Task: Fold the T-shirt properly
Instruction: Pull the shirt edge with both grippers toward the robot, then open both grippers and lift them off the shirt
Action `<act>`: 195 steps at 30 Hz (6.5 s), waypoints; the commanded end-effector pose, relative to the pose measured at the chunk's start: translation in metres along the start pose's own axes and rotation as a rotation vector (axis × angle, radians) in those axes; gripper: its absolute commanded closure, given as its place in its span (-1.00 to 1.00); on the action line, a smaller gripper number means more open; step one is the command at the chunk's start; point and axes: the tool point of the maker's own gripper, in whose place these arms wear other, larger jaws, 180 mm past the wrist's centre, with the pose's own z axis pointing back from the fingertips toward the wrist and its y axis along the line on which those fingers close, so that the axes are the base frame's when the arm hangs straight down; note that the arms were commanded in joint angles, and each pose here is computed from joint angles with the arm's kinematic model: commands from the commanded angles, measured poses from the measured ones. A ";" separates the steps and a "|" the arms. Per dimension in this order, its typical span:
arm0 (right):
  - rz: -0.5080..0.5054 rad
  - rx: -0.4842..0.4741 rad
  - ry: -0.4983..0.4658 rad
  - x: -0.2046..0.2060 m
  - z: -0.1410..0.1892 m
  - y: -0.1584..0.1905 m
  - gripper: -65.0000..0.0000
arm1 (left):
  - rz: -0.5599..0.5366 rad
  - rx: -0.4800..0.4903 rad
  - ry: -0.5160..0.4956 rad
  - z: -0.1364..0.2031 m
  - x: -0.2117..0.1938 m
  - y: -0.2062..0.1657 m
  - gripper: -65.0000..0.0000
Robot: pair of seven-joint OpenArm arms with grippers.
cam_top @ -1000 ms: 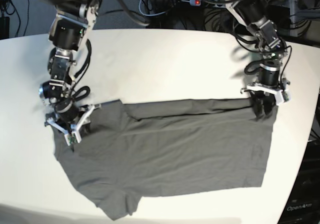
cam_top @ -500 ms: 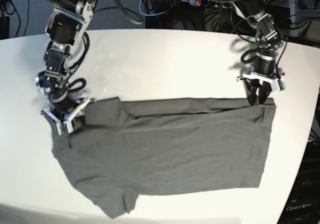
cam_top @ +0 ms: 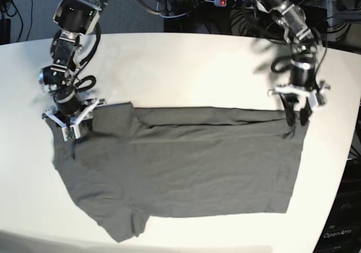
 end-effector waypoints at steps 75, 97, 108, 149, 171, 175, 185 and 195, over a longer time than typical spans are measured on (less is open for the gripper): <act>0.109 -0.103 0.233 -0.079 0.102 -0.003 0.26 | -0.276 0.012 0.773 0.064 -0.092 0.030 0.35; 0.078 -0.147 0.356 -0.132 0.141 -0.016 0.27 | -0.336 -0.026 0.762 0.095 -0.094 0.019 0.35; 0.082 -0.213 0.297 -0.106 0.153 -0.027 0.27 | -0.365 -0.009 0.725 0.096 -0.078 0.022 0.35; 0.085 -0.414 0.107 -0.014 0.151 -0.121 0.24 | -0.370 0.198 0.365 0.055 0.060 0.073 0.34; 0.066 -0.385 0.175 -0.014 0.139 -0.108 0.24 | -0.307 0.182 0.331 0.058 0.032 0.084 0.34; 0.074 -0.395 0.157 -0.001 0.126 -0.129 0.09 | -0.335 0.202 0.330 0.046 0.045 0.095 0.29; 0.032 -0.355 0.128 0.017 0.089 -0.151 -0.19 | -0.330 0.227 0.386 0.025 0.052 0.115 -0.43; -0.063 -0.314 0.125 0.049 0.047 -0.181 -0.19 | -0.324 0.197 0.375 0.017 0.050 0.102 -0.29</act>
